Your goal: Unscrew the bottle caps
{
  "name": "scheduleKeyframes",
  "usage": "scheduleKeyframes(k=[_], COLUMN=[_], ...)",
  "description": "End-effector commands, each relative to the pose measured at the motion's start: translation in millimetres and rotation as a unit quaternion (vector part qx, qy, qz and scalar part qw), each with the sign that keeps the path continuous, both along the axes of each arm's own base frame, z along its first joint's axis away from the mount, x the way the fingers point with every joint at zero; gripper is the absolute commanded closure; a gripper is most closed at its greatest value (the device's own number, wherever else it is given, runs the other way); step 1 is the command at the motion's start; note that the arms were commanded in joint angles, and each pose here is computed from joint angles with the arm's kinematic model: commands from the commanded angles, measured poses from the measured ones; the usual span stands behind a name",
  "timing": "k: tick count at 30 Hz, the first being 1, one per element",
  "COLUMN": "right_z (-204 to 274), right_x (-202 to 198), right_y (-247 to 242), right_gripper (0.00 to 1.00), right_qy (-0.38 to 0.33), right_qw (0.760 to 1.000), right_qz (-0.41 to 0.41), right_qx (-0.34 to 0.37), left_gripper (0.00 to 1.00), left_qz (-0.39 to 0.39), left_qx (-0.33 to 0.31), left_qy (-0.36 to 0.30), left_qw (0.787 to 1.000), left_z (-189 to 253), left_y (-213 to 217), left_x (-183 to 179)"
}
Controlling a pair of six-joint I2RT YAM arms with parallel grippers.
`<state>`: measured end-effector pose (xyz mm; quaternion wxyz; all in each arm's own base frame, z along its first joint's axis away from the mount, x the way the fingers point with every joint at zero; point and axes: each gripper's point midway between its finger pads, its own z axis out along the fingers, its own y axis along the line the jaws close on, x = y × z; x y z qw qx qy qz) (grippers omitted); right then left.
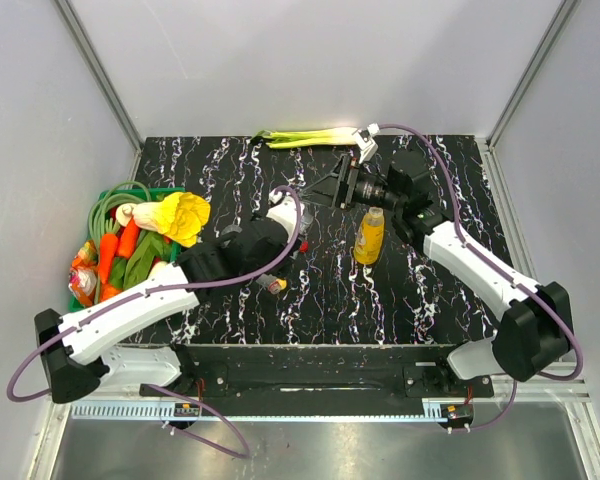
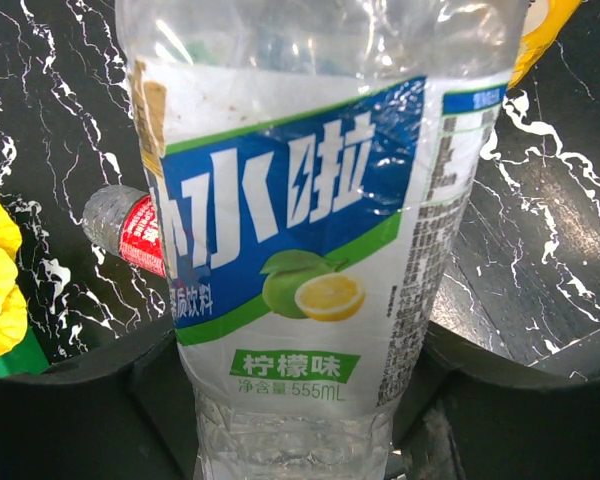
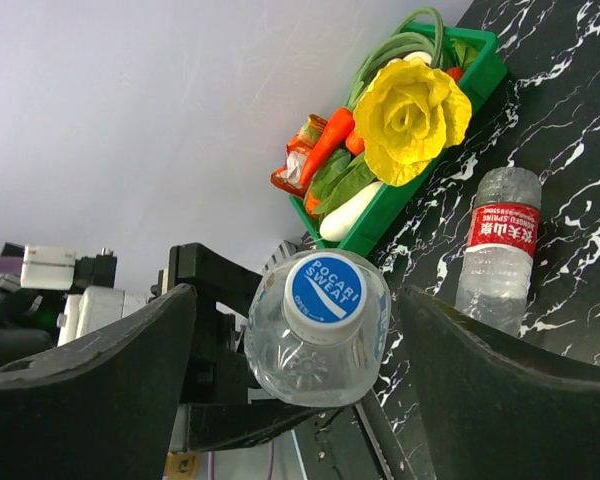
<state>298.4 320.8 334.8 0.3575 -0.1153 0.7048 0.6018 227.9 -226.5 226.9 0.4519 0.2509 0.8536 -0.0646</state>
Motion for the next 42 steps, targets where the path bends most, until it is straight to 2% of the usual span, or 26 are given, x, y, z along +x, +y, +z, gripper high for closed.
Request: scheduleKeyframes(k=[1, 12, 16, 22, 30, 35, 42], right_z=[25.1, 17.4, 13.5, 3.2, -22.1, -25.0, -18.8], right_x=[6.1, 8.7, 9.9, 12.4, 13.9, 11.7, 4.6], right_y=[1.0, 2.8, 4.5, 4.9, 4.2, 3.4, 1.5], right_gripper=[0.17, 0.5, 0.72, 0.99, 1.0, 1.0, 1.0], right_qy=[-0.017, 0.009, 0.014, 0.006, 0.009, 0.003, -0.013], right_qw=[1.0, 1.0, 1.0, 1.0, 1.0, 1.0, 0.999], right_qz=[-0.007, -0.009, -0.006, -0.005, -0.002, 0.004, 0.02], right_qx=[0.025, 0.02, 0.017, 0.0, -0.026, -0.031, -0.023], left_gripper=[0.99, 0.99, 0.99, 0.99, 1.0, 1.0, 1.0], left_qz=[0.023, 0.025, 0.023, 0.016, -0.01, -0.037, -0.065], left_qx=[0.003, 0.018, 0.022, 0.036, 0.02, -0.045, -0.152], left_qy=[-0.031, -0.036, -0.034, -0.02, 0.026, 0.061, 0.071], left_qw=[0.999, 0.999, 0.999, 0.999, 0.999, 0.996, 0.984], left_z=[19.7, 18.3, 15.9, 2.6, -25.1, -34.4, -23.4], left_y=[-0.3, -0.5, -0.9, -3.9, -17.4, -26.2, -28.4], left_x=[8.5, 9.4, 8.9, 8.0, 4.1, 3.4, 1.1])
